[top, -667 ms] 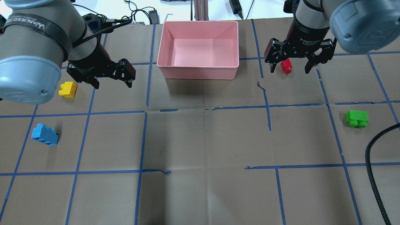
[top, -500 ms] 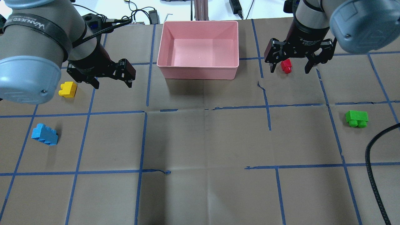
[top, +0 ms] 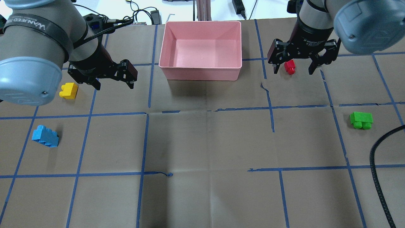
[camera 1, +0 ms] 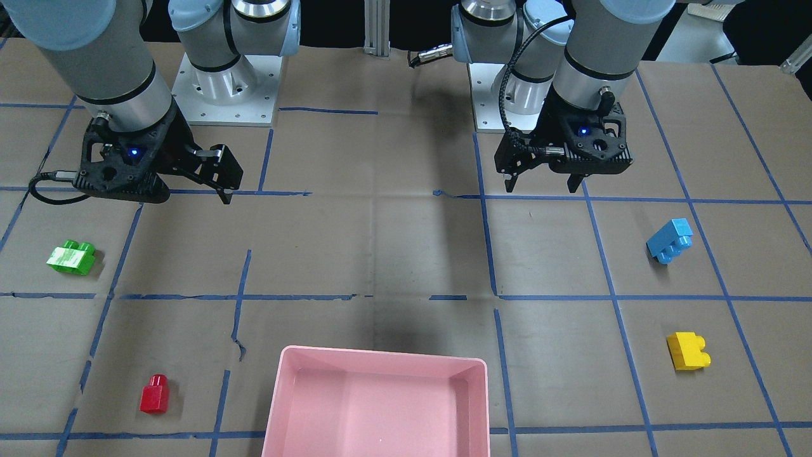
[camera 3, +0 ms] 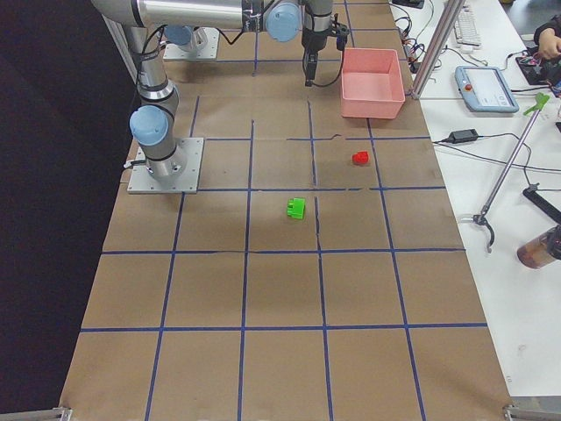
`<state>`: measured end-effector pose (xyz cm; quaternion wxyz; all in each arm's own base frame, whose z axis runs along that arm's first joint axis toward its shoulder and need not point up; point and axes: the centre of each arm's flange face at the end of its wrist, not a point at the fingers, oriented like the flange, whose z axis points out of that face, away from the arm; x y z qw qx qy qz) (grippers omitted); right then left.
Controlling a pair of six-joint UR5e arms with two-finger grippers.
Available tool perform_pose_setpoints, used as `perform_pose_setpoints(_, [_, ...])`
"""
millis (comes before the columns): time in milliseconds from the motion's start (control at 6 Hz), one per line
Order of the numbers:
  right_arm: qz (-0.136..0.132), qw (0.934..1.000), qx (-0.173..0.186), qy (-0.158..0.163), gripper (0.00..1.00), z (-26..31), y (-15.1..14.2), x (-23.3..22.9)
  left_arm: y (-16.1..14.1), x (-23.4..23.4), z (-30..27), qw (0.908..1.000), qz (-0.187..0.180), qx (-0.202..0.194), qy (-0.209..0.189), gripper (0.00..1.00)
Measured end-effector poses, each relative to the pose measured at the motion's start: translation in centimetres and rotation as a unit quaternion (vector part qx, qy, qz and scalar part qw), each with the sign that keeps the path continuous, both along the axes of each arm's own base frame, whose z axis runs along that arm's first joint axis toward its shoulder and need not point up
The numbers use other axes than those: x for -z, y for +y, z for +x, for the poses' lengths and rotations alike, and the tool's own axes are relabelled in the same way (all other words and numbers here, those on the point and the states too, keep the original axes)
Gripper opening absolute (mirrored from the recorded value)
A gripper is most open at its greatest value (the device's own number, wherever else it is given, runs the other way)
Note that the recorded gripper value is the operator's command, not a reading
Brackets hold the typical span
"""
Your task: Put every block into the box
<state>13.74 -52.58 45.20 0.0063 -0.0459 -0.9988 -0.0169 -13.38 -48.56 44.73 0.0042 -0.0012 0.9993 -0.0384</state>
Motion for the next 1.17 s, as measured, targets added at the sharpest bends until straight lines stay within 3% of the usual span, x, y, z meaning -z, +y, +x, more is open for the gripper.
perform_pose_setpoints(1167, [0.0, 1.0, 0.004, 0.005, 1.0, -2.2, -0.5, 0.0, -0.3, 0.3, 2.0, 1.0, 0.005, 0.004, -0.002, 0.99])
